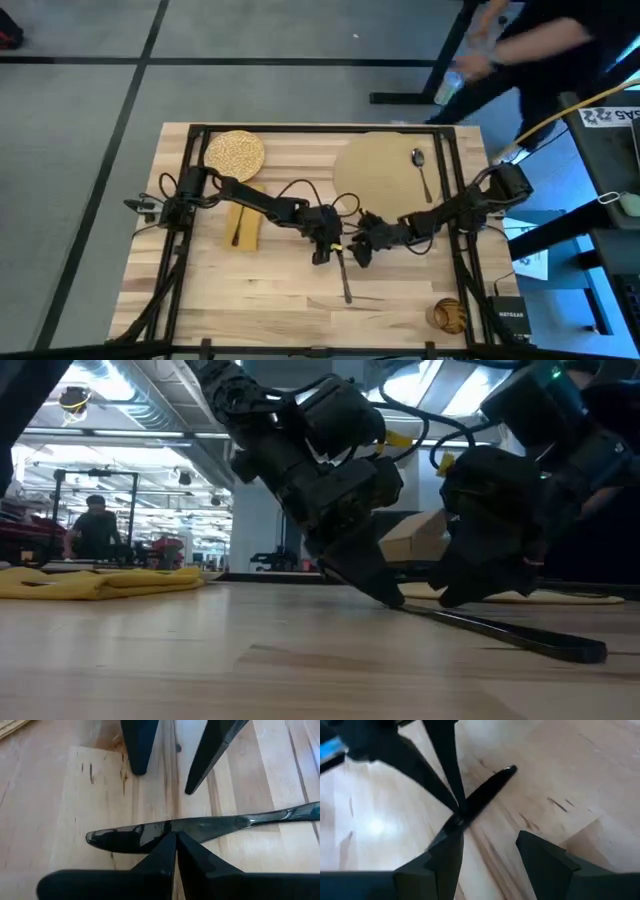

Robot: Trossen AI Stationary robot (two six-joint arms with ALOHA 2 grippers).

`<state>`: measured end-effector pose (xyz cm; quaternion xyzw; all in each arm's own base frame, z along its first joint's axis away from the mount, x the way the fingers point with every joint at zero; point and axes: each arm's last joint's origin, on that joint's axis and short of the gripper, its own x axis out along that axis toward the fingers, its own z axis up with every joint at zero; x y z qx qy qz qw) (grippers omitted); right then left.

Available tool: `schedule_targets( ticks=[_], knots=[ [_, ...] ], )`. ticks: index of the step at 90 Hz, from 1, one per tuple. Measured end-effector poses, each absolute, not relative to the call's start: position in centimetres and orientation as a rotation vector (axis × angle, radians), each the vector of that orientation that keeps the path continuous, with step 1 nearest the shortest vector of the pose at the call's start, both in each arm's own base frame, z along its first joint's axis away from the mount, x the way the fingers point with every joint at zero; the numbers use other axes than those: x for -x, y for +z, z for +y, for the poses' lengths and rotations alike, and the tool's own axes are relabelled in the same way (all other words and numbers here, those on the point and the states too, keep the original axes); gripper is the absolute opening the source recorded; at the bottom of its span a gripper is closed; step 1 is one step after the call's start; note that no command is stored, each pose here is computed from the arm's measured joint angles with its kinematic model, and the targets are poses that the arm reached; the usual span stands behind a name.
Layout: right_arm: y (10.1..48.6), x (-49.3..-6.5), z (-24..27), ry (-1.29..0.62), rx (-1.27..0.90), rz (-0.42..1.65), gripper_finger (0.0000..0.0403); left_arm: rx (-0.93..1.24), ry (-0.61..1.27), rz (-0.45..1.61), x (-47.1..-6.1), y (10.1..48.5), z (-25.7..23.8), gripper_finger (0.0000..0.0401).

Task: Set table place
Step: Put the knife to the left of the spoon on the woven mat

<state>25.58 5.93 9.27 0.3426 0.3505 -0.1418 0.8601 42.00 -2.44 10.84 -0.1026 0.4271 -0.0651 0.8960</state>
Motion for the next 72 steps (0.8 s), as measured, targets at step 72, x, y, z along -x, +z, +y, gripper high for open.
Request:
schedule_targets(
  ticks=[72],
  knots=[
    [7.7,-27.1,3.5,-0.257,-0.842,0.723,0.0188,0.194,-0.143,0.876,-42.1,10.5,-2.4,0.0]
  ],
)
